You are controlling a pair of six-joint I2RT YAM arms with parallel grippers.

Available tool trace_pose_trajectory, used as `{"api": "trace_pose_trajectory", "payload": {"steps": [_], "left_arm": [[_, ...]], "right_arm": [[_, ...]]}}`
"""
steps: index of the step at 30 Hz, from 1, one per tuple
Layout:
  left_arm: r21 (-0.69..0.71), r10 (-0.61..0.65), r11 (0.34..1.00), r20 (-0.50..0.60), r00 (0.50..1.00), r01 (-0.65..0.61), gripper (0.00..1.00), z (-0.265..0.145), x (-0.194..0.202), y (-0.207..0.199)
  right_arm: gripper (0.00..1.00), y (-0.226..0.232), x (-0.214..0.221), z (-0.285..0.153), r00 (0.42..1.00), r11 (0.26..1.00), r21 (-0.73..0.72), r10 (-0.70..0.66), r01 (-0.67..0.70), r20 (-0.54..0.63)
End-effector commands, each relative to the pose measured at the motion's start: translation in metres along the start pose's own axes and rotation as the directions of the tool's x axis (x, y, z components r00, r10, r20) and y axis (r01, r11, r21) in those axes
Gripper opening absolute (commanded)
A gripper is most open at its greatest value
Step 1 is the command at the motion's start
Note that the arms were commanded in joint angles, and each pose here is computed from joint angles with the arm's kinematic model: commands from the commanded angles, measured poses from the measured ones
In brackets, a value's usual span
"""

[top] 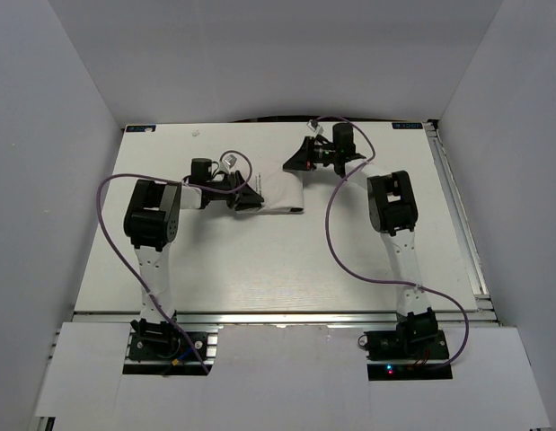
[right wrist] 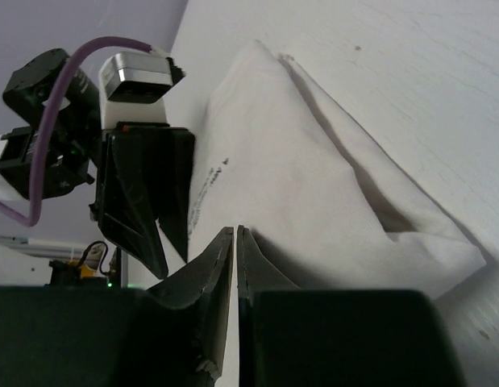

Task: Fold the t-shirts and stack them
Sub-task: Smooth out wrinkles on the folded tshirt

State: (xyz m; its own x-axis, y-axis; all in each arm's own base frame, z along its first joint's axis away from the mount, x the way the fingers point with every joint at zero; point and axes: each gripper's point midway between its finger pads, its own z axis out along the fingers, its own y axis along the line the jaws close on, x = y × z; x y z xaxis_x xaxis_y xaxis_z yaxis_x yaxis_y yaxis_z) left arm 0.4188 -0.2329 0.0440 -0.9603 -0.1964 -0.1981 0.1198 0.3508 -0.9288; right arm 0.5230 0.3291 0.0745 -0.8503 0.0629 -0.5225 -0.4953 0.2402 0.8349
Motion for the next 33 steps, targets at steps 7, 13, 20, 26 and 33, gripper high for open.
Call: {"api": "trace_pose_trajectory", "payload": {"steps": [7, 13, 20, 26, 33], "left_arm": [[-0.01, 0.25, 0.967, 0.21, 0.945, -0.254, 0.62, -0.046, -0.07, -0.137], [-0.117, 0.387, 0.922, 0.302, 0.871, -0.369, 0.98, -0.086, -0.057, -0.183], [-0.235, 0.496, 0.868, 0.392, 0.774, -0.437, 0.98, -0.142, -0.015, -0.229], [-0.265, 0.561, 0.827, 0.439, 0.701, -0.496, 0.98, -0.176, 0.023, -0.261], [-0.233, 0.546, 0.835, 0.463, 0.698, -0.499, 0.98, -0.188, 0.054, -0.27]], "right_arm": [[0.18, 0.127, -0.07, -0.056, 0.947, 0.938, -0.134, -0.315, 0.321, 0.064], [0.31, 0.169, -0.056, -0.094, 0.87, 0.87, 0.01, -0.494, 0.494, -0.011], [0.53, 0.199, -0.014, -0.151, 0.775, 0.741, 0.236, -0.621, 0.629, -0.117], [0.89, 0.227, 0.007, -0.21, 0.715, 0.585, 0.481, -0.686, 0.653, -0.137], [0.89, 0.251, 0.041, -0.25, 0.716, 0.529, 0.594, -0.688, 0.606, -0.118]]}}
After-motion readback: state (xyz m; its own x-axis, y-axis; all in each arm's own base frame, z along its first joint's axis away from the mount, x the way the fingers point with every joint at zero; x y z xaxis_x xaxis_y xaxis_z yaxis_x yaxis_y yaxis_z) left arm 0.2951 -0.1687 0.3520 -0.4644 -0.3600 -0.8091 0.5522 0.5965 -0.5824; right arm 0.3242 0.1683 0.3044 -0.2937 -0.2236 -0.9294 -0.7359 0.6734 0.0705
